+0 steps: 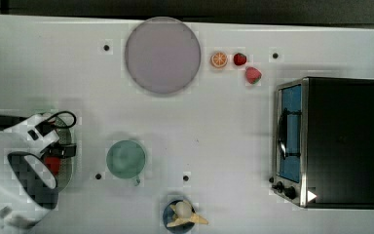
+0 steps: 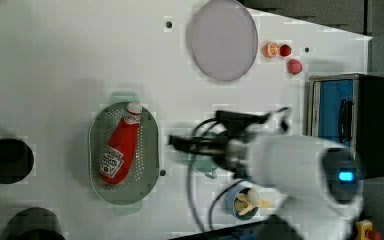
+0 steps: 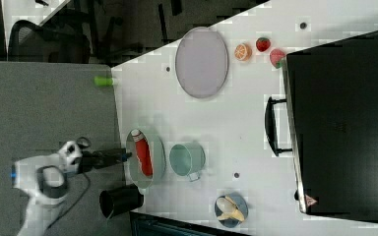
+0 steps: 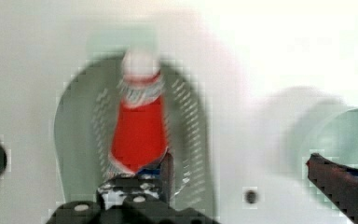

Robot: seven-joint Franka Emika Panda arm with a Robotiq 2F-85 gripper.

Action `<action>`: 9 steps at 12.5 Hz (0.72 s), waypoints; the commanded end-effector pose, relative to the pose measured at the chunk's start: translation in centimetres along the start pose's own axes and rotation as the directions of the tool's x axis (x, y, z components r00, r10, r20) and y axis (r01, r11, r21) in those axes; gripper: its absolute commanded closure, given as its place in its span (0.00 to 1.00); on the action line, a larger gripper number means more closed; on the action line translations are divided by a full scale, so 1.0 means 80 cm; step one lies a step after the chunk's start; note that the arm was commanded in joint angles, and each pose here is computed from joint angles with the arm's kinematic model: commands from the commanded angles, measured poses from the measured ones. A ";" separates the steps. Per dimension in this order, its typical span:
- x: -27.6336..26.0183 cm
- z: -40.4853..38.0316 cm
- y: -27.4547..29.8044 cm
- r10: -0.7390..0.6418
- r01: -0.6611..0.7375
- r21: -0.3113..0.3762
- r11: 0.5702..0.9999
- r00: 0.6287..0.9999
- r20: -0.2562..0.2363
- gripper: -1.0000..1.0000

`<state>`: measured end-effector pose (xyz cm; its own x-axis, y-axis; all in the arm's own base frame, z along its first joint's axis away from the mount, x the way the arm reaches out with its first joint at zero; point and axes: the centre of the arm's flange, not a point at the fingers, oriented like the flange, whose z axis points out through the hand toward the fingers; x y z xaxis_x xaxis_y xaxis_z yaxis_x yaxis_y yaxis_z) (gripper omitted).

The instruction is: Pick Ketchup from the table and place it in strainer.

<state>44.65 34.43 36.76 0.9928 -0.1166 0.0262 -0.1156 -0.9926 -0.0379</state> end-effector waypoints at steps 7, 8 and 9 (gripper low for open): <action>0.135 -0.204 0.298 0.568 -0.569 -0.006 0.822 0.821 -0.053 0.00; 0.140 -0.217 0.331 0.609 -0.610 0.008 0.793 0.791 -0.065 0.00; 0.143 -0.227 0.360 0.643 -0.644 0.020 0.765 0.762 -0.073 0.00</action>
<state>52.20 7.15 54.01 0.7402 -0.6675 0.0813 -0.6654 -0.7445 -0.0544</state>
